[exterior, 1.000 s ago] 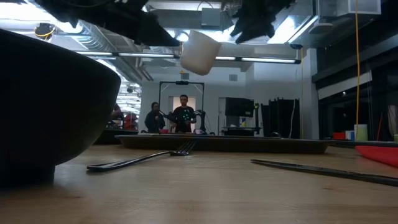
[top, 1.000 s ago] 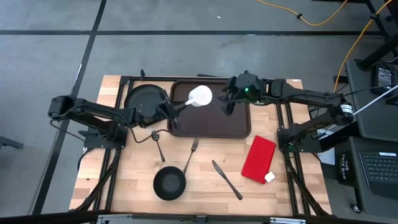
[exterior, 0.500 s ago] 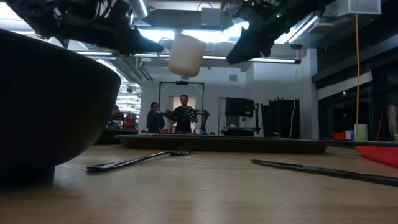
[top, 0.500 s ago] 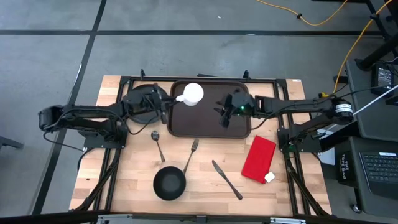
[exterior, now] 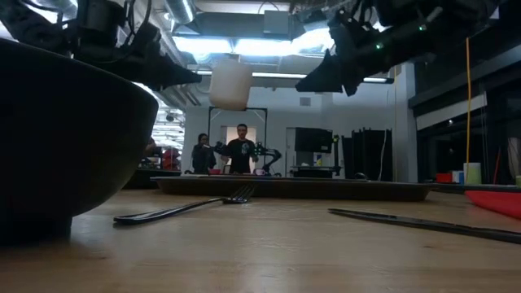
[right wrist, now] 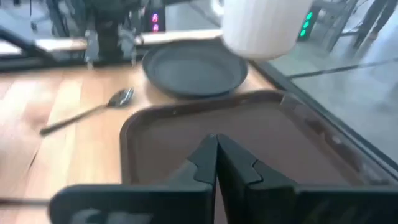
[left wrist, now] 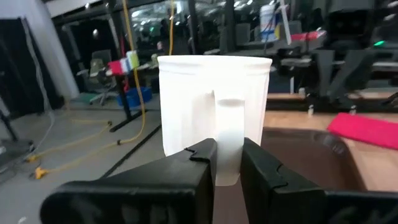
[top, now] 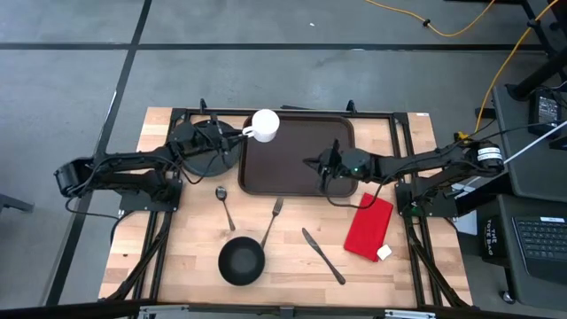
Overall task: Set up tray
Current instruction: Put the white mug on the brown serving tray
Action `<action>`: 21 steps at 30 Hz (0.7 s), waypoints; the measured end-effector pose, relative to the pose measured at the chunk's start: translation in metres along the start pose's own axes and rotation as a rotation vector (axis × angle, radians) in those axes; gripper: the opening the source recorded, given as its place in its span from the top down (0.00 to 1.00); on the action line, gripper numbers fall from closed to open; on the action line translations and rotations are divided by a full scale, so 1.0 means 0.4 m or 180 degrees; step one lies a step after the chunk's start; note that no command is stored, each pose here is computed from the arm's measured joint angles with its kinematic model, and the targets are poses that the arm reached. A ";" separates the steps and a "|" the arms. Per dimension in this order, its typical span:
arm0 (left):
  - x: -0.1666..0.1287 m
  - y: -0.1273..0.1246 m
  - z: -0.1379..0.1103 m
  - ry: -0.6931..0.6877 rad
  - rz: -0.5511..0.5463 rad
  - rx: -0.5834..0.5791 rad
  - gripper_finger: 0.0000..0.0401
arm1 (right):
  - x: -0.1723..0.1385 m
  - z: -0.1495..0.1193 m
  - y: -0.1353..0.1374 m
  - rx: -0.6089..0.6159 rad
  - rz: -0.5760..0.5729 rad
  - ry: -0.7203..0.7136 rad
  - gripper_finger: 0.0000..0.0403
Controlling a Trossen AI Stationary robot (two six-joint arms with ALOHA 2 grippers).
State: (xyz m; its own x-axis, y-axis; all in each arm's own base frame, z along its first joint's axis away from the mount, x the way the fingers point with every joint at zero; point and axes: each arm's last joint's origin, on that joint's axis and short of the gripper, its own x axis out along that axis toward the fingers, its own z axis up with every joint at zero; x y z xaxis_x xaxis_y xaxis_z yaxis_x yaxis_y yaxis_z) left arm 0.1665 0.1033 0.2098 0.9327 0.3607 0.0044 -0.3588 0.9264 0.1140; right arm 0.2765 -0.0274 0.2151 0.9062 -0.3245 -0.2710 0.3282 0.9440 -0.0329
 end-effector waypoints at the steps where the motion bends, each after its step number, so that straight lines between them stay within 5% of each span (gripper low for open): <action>1: 0.001 0.002 0.000 -0.0020 -0.0040 -0.0007 0.91 | -0.001 -0.002 -0.003 0.0012 -0.0009 -0.0048 0.95; 21: 0.054 0.159 -0.130 0.0010 -0.0190 -0.0109 0.91 | 0.012 0.006 -0.080 -0.0241 -0.0362 -0.0191 0.99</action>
State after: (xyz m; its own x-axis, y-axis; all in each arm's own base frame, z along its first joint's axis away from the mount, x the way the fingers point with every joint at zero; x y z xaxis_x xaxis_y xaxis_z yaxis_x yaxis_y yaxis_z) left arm 0.1618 0.1757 0.1654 0.9523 0.3051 -0.0045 -0.3037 0.9494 0.0799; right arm 0.2709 -0.0591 0.2174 0.8794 -0.4303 -0.2035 0.4106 0.9021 -0.1331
